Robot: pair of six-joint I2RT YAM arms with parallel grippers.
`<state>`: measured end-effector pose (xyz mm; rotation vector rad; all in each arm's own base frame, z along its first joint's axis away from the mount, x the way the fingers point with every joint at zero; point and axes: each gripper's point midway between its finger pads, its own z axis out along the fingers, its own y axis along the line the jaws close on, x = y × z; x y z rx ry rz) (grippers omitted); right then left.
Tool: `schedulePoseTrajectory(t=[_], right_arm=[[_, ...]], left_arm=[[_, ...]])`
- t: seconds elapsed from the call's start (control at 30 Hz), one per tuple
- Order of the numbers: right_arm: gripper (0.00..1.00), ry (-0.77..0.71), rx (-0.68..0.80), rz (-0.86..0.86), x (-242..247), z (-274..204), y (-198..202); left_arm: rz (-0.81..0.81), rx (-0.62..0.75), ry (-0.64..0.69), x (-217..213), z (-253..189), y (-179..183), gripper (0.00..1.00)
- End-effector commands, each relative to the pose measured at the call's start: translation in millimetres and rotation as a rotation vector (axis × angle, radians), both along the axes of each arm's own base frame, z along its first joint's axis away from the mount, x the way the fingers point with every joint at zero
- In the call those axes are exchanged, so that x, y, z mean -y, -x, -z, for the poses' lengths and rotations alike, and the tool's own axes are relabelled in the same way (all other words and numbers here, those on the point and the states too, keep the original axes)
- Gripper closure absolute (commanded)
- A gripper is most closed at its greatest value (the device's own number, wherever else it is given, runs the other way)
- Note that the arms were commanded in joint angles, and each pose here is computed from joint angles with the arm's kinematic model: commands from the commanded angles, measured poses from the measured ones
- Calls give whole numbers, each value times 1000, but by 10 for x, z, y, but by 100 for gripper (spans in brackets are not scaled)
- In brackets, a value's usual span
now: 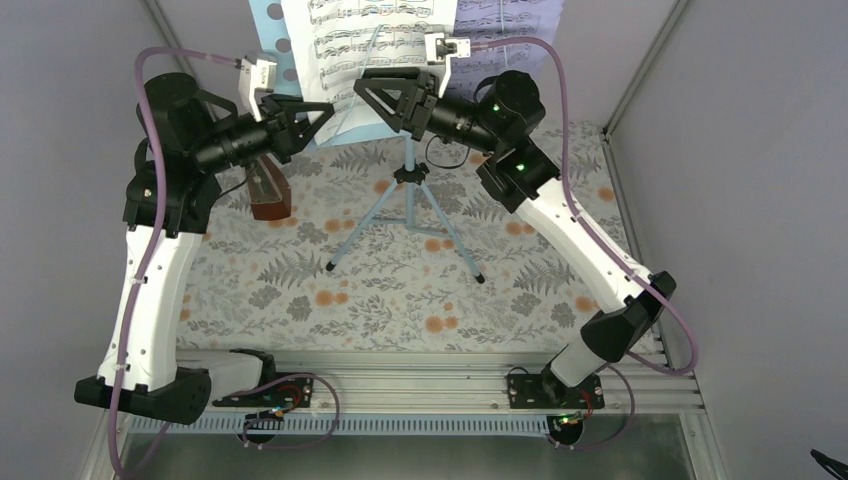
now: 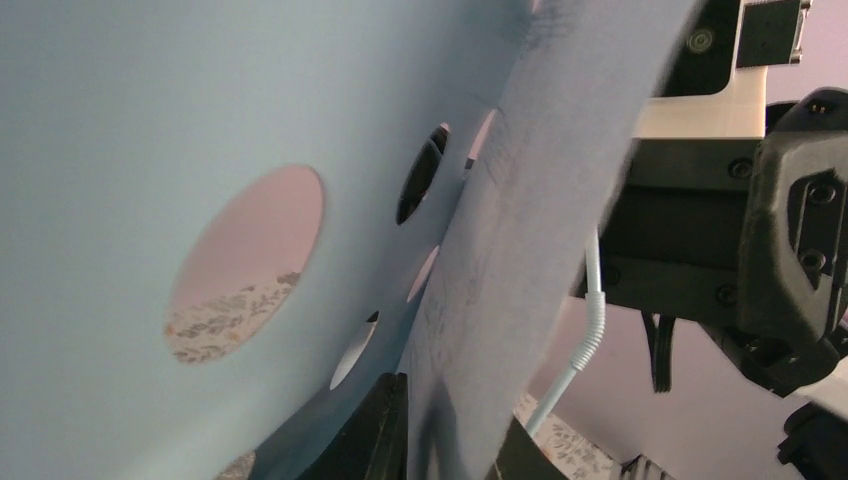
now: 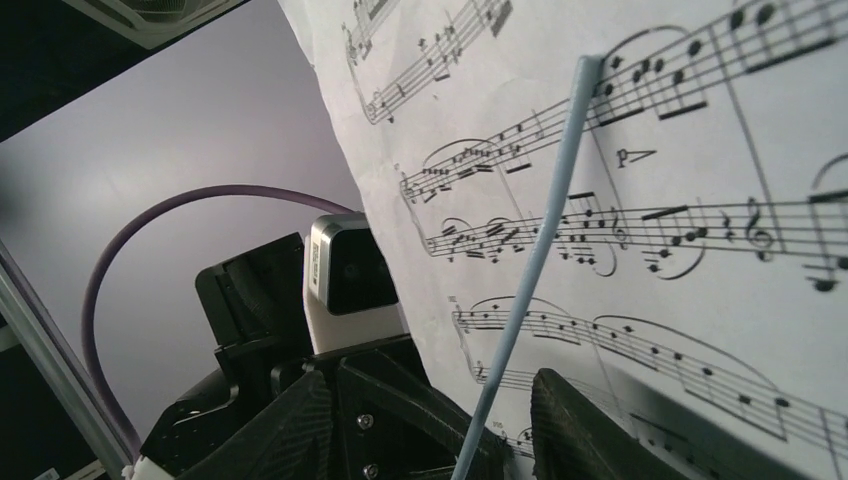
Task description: Pack up the instrument practice props
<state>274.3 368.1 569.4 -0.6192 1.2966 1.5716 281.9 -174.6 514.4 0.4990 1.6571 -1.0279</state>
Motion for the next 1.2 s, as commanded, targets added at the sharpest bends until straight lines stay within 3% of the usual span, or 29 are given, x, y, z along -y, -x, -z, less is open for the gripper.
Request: schedulePoseTrajectory(t=[0.0, 0.1, 0.3, 0.5, 0.57, 0.97, 1.0, 1.1, 1.17], right_arm=[[55, -57, 2, 11, -28, -190, 25], [60, -76, -6, 42, -23, -215, -33], [67, -106, 0, 72, -1, -264, -85], [93, -90, 10, 91, -53, -265, -164], [96, -86, 23, 90, -59, -265, -154], [96, -109, 55, 100, -25, -217, -136], [94, -104, 46, 103, -41, -197, -161], [74, -99, 18, 109, -78, -150, -226], [70, -100, 9, 109, -82, -160, -236]], left_arm=[[-13, 32, -6, 2, -70, -1, 89], [-26, 32, -12, -14, -56, -6, 97], [-23, 19, -18, -11, -4, -12, 98], [-17, 20, -18, -2, 0, -3, 98], [-8, 25, -21, 7, -3, 15, 98], [-103, 59, -12, -119, -127, -3, 97], [-95, 54, -11, -107, -115, -7, 98], [-81, 37, -12, -83, -60, -29, 98], [-76, 35, -13, -79, -51, -28, 98]])
